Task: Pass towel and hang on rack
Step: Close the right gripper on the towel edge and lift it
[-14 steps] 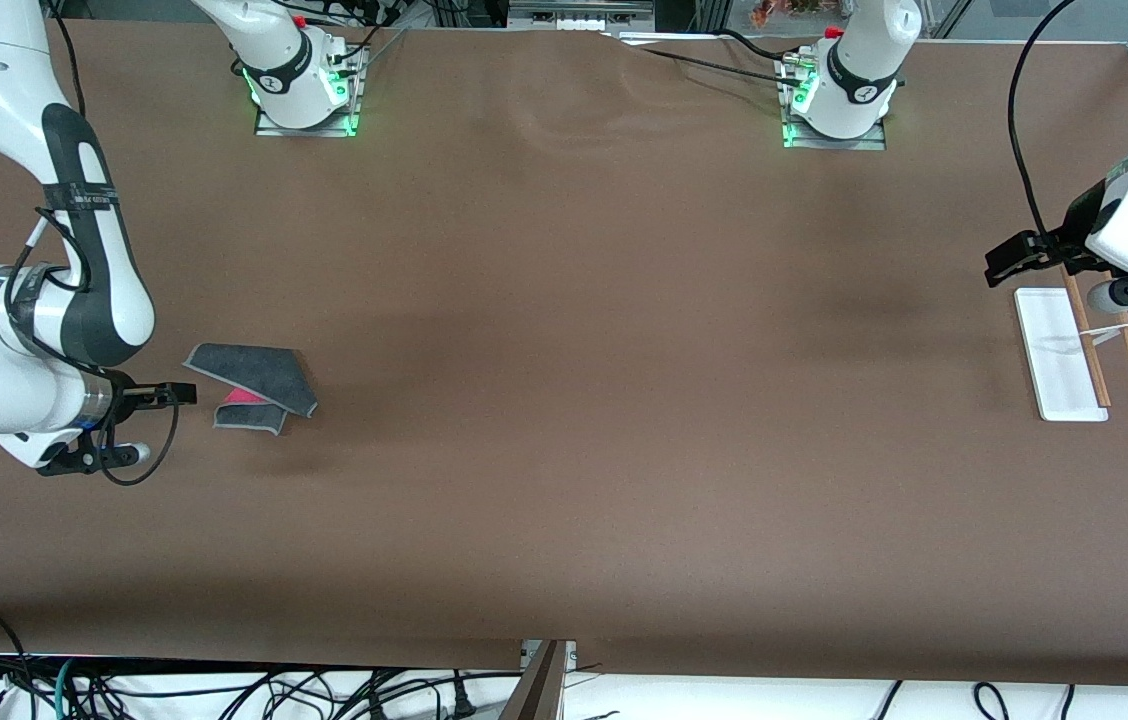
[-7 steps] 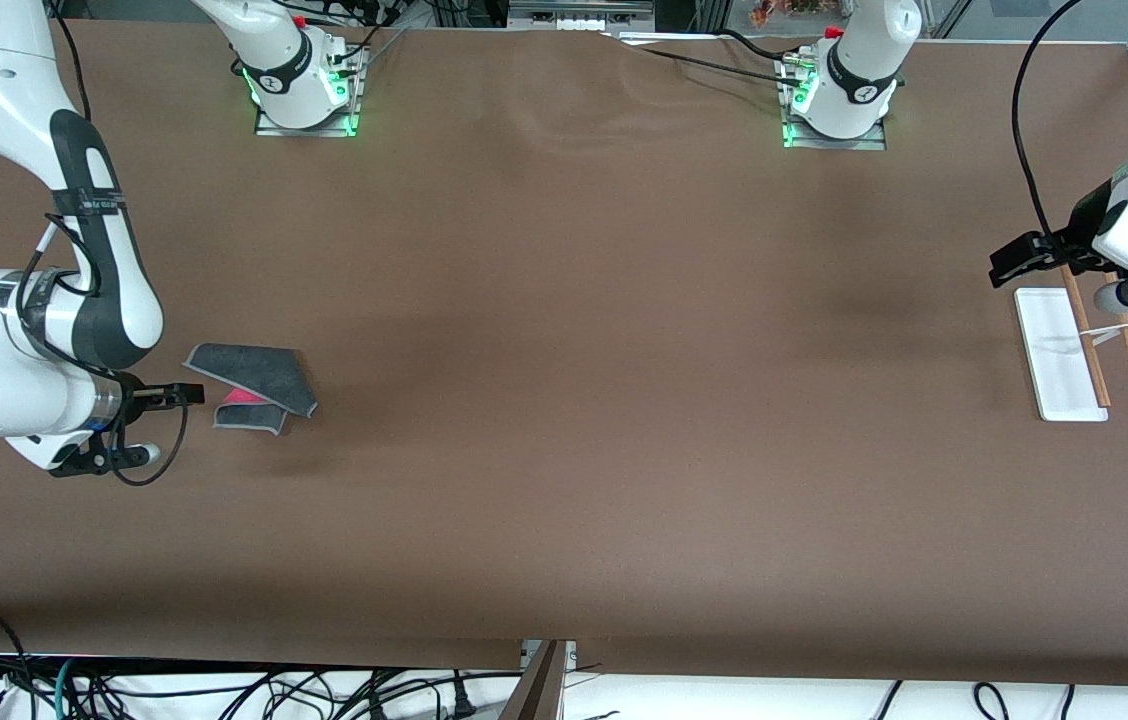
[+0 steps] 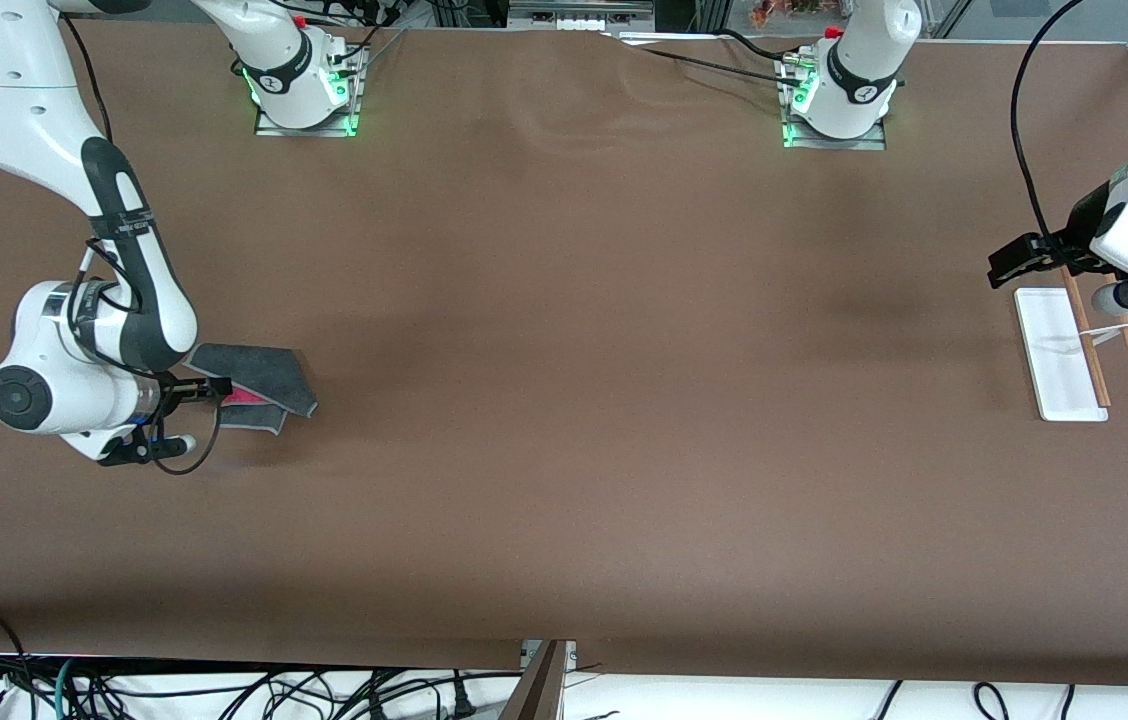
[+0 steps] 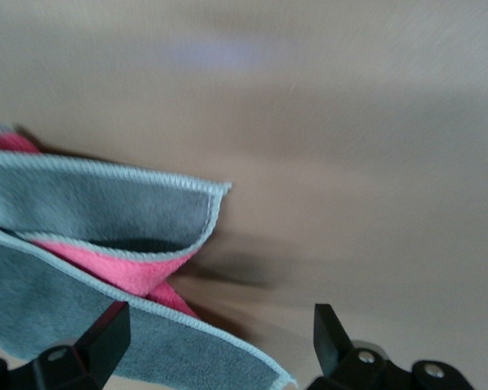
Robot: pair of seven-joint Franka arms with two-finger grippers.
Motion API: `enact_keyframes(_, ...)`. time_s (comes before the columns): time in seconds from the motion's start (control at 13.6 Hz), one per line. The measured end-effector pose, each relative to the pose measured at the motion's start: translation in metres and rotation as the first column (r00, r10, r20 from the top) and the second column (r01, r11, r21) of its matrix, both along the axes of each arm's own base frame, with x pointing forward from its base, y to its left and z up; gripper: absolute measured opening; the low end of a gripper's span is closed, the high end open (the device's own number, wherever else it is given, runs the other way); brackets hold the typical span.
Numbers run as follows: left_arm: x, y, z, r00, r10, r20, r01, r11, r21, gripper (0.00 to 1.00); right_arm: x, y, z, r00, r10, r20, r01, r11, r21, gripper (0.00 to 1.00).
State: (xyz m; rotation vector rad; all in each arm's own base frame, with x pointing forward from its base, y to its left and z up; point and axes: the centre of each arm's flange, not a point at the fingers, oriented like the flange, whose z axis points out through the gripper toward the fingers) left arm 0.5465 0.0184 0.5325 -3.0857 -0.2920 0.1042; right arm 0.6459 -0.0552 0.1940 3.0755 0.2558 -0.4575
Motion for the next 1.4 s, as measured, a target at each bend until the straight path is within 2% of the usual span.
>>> enact_keyframes(0.29, 0.000, 0.000, 0.000, 1.000, 0.000, 0.000, 0.000, 1.000, 0.000, 1.00, -0.017, -0.018, -0.016, 0.998, 0.033, -0.047, -0.033, 0.999, 0.005, 1.00)
enact_keyframes(0.74, 0.000, 0.000, -0.001, 1.000, 0.000, -0.001, 0.000, 1.000, 0.000, 1.00, -0.028, -0.024, -0.022, 0.997, 0.015, -0.078, -0.014, 1.000, 0.023, 1.00)
enact_keyframes(0.88, 0.000, -0.001, -0.001, 1.000, -0.002, -0.002, 0.002, 1.000, 0.000, 1.00, -0.030, -0.023, -0.023, 0.996, 0.008, -0.090, -0.005, 0.999, 0.032, 0.96)
enact_keyframes(1.18, 0.001, -0.001, -0.002, 1.000, -0.002, -0.004, 0.002, 1.000, 0.000, 1.00, -0.034, -0.019, -0.025, 0.993, 0.008, -0.119, -0.003, 0.999, 0.040, 0.47)
enact_keyframes(1.4, 0.001, -0.001, -0.003, 1.000, -0.003, -0.005, 0.003, 1.000, 0.000, 1.00, -0.036, -0.009, -0.027, 0.992, -0.019, -0.127, 0.029, 0.996, 0.080, 0.14)
